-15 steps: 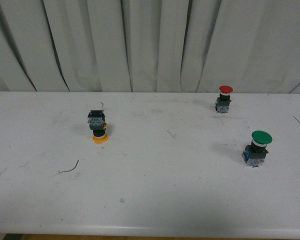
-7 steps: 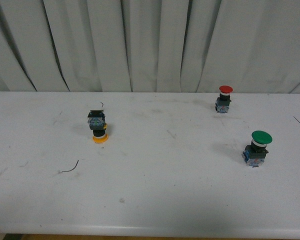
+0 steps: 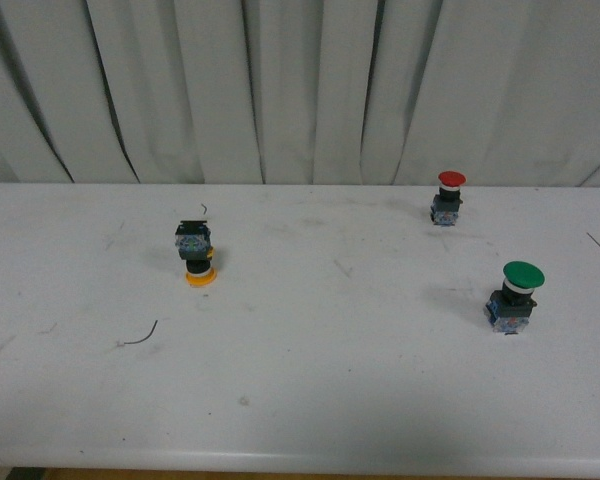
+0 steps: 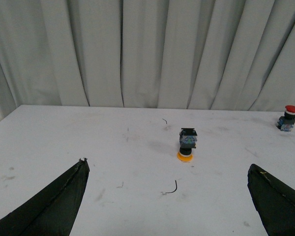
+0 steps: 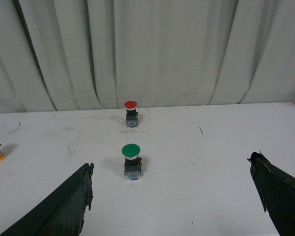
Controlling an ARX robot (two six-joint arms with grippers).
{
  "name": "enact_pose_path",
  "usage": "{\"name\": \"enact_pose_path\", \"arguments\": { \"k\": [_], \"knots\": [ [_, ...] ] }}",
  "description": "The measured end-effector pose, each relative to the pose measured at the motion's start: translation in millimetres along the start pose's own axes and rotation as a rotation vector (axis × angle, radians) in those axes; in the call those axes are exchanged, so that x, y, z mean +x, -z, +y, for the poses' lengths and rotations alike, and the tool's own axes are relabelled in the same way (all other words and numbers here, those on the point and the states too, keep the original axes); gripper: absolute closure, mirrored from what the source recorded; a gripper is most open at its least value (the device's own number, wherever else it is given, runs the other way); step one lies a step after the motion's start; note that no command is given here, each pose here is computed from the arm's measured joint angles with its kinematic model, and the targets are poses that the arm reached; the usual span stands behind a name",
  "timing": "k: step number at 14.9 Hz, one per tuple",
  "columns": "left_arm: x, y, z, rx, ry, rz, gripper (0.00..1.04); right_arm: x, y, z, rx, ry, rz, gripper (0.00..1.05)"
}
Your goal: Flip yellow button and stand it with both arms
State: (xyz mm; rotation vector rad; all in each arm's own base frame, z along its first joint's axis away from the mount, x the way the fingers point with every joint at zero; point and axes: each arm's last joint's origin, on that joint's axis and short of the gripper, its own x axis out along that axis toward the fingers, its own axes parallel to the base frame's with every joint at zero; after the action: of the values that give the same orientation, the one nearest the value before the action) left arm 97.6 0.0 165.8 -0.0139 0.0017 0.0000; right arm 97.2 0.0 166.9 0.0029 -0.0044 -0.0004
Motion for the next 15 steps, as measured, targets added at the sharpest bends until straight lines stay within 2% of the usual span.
{"name": "enact_pose_path", "arguments": {
  "k": [1,2,3,4,6,8,11,12,15],
  "knots": [
    [-1,2,0,-0.023,-0.043,0.073,0.07,0,0,0,0.000,0.000,0.000,0.06],
    [0,0,-3,-0.065,-0.137,0.235,0.07,0,0,0,0.001,0.002,0.000,0.06],
    [2,-8,-5,-0.111,-0.218,0.277,0.07,0,0,0,0.000,-0.002,-0.002,0.06],
    [2,-14,-4,-0.148,-0.281,0.233,0.07,0,0,0,0.000,0.002,0.000,0.06],
    [11,-30,-3,-0.193,-0.265,0.156,0.07,0,0,0,0.000,0.001,-0.002,0.06],
    [34,-32,0,-0.198,-0.226,0.163,0.07,0,0,0,0.000,0.000,-0.001,0.06],
    [102,-72,9,-0.195,-0.173,0.070,0.07,0,0,0,0.000,0.000,-0.001,0.06],
    [128,-74,3,-0.178,-0.133,0.089,0.07,0,0,0,0.000,0.000,-0.001,0.06],
    [212,-42,-33,-0.101,-0.013,0.285,0.07,0,0,0,0.000,0.000,-0.001,0.06]
  ]
}}
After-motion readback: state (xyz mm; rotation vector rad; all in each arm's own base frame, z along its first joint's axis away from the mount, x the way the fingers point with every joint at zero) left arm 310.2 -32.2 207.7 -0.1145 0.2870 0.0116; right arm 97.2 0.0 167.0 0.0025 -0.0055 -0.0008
